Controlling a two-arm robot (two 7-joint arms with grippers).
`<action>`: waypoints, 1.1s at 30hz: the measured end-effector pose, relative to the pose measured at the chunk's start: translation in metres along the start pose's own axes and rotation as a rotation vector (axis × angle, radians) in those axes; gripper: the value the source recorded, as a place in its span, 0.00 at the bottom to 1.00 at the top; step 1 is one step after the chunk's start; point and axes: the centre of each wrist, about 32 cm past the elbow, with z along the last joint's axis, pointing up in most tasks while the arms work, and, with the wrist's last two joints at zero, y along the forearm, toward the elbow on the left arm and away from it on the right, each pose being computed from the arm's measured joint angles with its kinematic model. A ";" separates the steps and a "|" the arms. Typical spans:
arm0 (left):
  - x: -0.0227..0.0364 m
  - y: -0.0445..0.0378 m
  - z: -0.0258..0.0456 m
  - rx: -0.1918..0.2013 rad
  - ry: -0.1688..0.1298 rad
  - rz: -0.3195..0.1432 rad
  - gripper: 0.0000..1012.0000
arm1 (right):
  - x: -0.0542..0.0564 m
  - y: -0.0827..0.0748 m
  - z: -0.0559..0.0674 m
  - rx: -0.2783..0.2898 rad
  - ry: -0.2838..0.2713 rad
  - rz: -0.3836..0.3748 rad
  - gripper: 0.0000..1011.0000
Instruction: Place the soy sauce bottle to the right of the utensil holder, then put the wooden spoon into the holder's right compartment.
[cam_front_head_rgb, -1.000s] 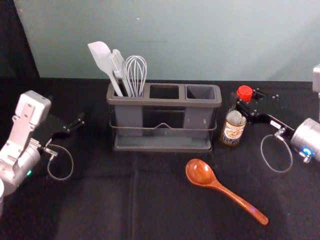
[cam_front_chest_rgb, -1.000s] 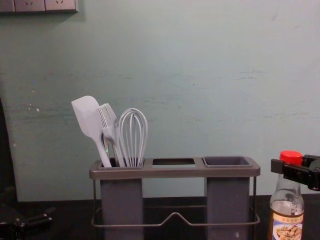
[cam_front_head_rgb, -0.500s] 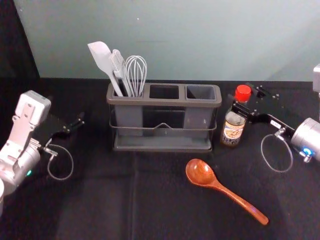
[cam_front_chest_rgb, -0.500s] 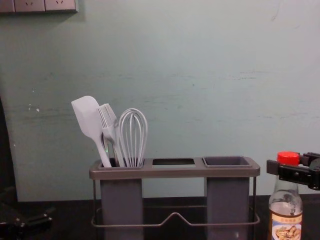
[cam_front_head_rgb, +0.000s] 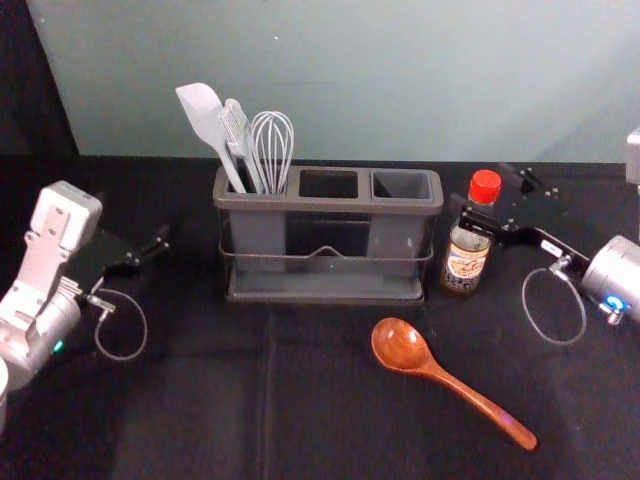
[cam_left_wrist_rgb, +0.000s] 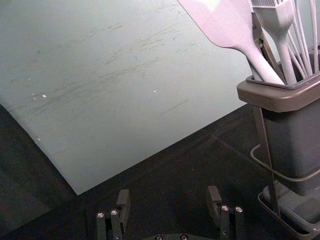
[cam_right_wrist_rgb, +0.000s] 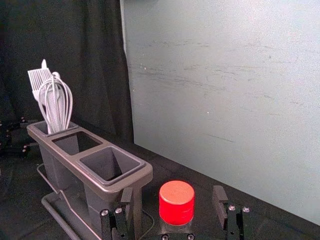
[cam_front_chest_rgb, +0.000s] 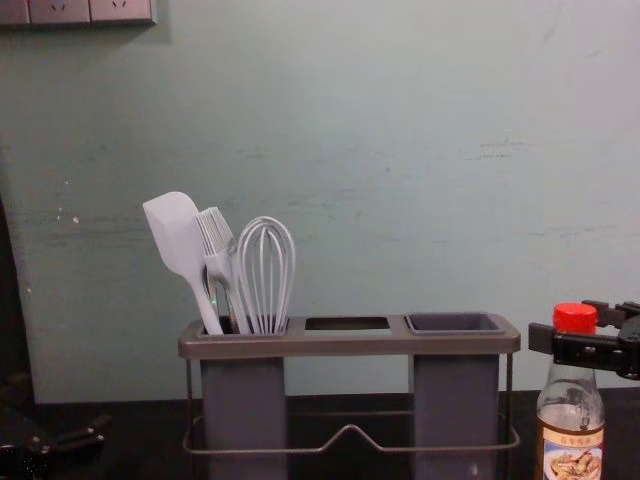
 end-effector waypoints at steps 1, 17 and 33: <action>0.0000 0.0000 0.0000 0.000 0.000 0.000 0.99 | 0.000 0.000 0.000 0.000 0.000 0.000 0.99; 0.0000 0.0000 0.0000 0.000 0.000 0.000 0.99 | -0.007 -0.014 0.012 0.010 -0.012 -0.011 0.99; 0.0000 0.0000 0.0000 0.000 0.000 0.000 0.99 | -0.031 -0.062 0.045 0.008 -0.050 0.041 0.99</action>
